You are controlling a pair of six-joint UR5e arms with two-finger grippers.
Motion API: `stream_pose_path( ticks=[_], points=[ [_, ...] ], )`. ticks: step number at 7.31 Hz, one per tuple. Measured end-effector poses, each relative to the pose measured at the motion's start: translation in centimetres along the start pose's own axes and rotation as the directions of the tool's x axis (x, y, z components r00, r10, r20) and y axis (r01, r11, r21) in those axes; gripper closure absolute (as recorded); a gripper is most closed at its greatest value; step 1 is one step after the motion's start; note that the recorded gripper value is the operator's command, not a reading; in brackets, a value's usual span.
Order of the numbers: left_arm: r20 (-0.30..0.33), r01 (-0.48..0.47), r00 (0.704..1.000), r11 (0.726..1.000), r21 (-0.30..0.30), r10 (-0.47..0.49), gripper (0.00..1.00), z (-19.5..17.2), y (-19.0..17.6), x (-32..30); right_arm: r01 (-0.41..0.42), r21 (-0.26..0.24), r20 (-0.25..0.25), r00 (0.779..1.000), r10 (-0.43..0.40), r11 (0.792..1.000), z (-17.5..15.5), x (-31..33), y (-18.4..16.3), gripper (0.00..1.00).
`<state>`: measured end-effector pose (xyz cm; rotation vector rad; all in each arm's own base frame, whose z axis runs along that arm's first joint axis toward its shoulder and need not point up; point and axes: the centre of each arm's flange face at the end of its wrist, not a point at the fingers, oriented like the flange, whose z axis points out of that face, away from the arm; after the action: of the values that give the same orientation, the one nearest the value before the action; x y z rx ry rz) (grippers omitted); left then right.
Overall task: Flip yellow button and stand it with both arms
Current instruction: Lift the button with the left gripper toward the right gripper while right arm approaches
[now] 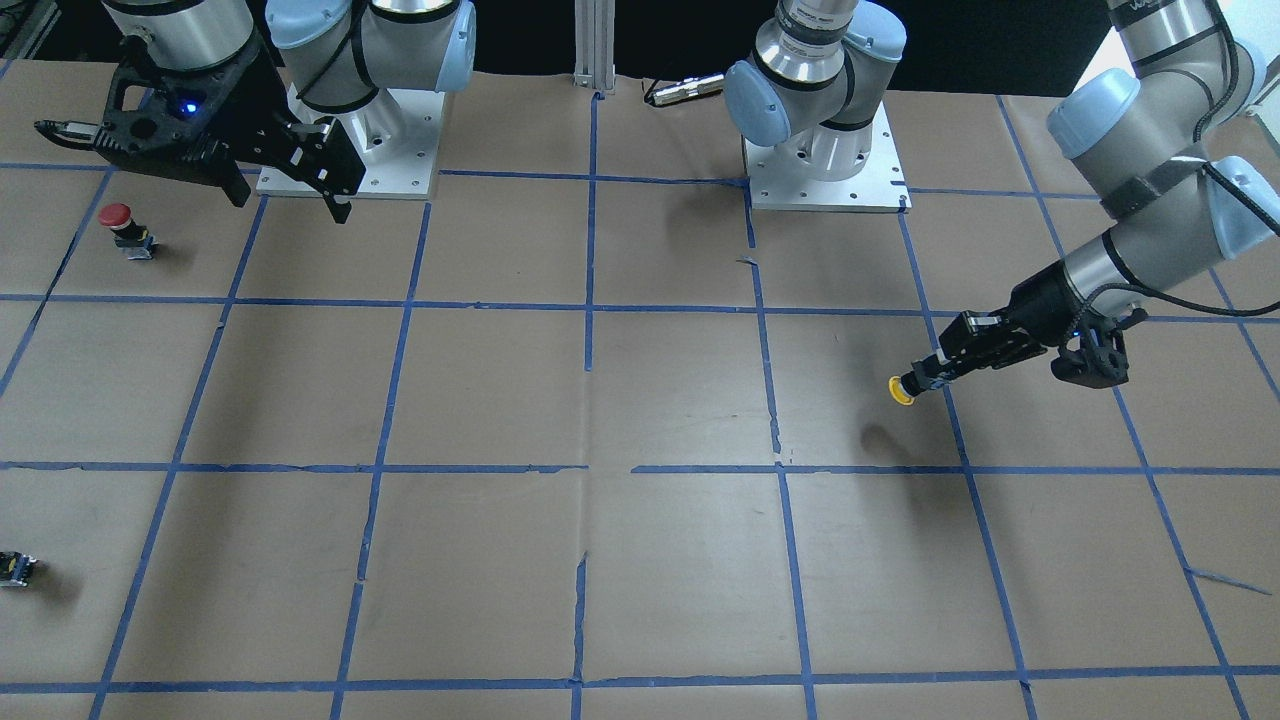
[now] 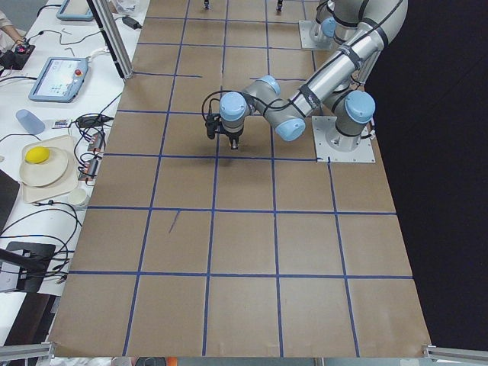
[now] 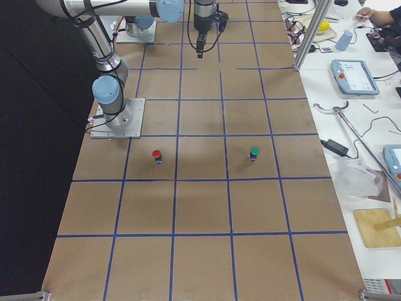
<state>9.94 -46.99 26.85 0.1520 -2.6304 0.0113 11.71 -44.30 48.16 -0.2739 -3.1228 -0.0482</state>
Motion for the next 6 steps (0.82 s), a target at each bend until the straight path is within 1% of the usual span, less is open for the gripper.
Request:
stream_pose_path(
  ticks=[1,2,3,4,5,6],
  points=[
    [-0.102,0.006,0.995,1.0,0.022,-0.004,0.82,0.7,1.0,2.2,-0.008,-0.011,0.001,1.0,0.008,1.0,0.6,0.1,-0.7,0.0],
    [-0.205,0.009,0.979,0.998,0.055,0.002,0.82,1.4,1.8,4.5,-0.036,-0.022,0.013,0.999,0.036,0.999,1.2,0.7,-1.6,0.0],
    [-0.306,0.006,0.952,0.995,0.098,0.025,0.82,1.7,2.1,7.0,-0.073,-0.037,0.05,0.996,0.075,0.997,1.6,1.6,-2.5,0.0],
    [-0.403,0.001,0.914,0.99,0.142,0.057,0.82,1.8,2.0,9.4,-0.112,-0.053,0.113,0.987,0.118,0.992,1.7,2.1,-3.0,0.0],
    [-0.494,0.0,0.865,0.986,0.17,0.085,0.82,2.2,1.7,11.8,-0.169,-0.079,0.196,0.964,0.181,0.982,1.5,1.9,-3.3,0.0],
    [-0.574,0.004,0.812,0.982,0.19,0.108,0.82,2.7,1.3,14.1,-0.23,-0.12,0.286,0.924,0.255,0.966,1.3,1.2,-3.4,0.0]
  ],
)
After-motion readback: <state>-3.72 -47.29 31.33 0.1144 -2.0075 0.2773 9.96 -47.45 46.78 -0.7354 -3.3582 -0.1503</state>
